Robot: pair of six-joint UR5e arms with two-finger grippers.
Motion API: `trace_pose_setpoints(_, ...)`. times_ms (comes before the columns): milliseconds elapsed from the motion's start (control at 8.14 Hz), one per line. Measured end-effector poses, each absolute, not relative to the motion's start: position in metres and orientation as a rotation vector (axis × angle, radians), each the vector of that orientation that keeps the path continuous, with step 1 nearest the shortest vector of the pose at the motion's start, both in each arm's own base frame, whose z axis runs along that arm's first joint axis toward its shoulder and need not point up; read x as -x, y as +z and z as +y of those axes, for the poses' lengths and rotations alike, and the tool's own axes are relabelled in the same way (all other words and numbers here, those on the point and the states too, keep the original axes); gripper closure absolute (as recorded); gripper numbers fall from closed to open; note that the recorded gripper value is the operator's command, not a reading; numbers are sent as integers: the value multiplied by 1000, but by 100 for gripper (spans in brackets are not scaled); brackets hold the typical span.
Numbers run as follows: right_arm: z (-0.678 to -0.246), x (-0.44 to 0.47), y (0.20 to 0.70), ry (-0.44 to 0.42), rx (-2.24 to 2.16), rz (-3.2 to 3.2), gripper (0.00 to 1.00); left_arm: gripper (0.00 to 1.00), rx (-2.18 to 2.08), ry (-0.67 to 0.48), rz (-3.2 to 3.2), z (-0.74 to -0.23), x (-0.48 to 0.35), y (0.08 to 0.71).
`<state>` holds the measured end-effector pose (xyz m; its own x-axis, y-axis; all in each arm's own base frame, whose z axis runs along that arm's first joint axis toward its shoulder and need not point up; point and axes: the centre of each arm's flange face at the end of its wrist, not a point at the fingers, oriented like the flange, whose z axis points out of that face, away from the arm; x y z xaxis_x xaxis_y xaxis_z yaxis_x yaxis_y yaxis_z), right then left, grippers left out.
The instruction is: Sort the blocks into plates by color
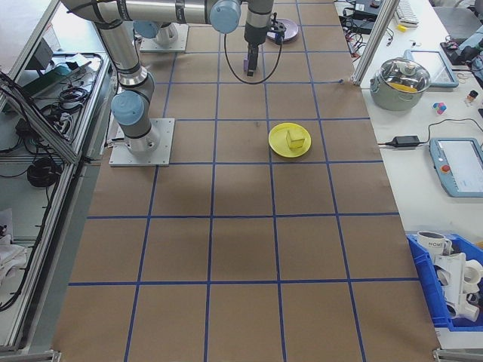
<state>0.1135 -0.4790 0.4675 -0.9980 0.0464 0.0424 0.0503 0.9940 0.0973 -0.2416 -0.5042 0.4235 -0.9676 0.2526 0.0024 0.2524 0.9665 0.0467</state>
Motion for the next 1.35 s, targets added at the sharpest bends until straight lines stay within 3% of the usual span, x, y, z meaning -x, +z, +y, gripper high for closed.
trace_pose_setpoints(491,-464,-111,527,0,69,-3083,0,0,-387,252,3185,-504,252,368)
trace_pose_setpoints(860,-457,-113,533,23,39,-3090,0,0,-363,369,3182,-506,254,323)
trace_pose_setpoints(1351,-456,-114,533,23,29,-3092,0,0,-374,383,3172,-523,257,280)
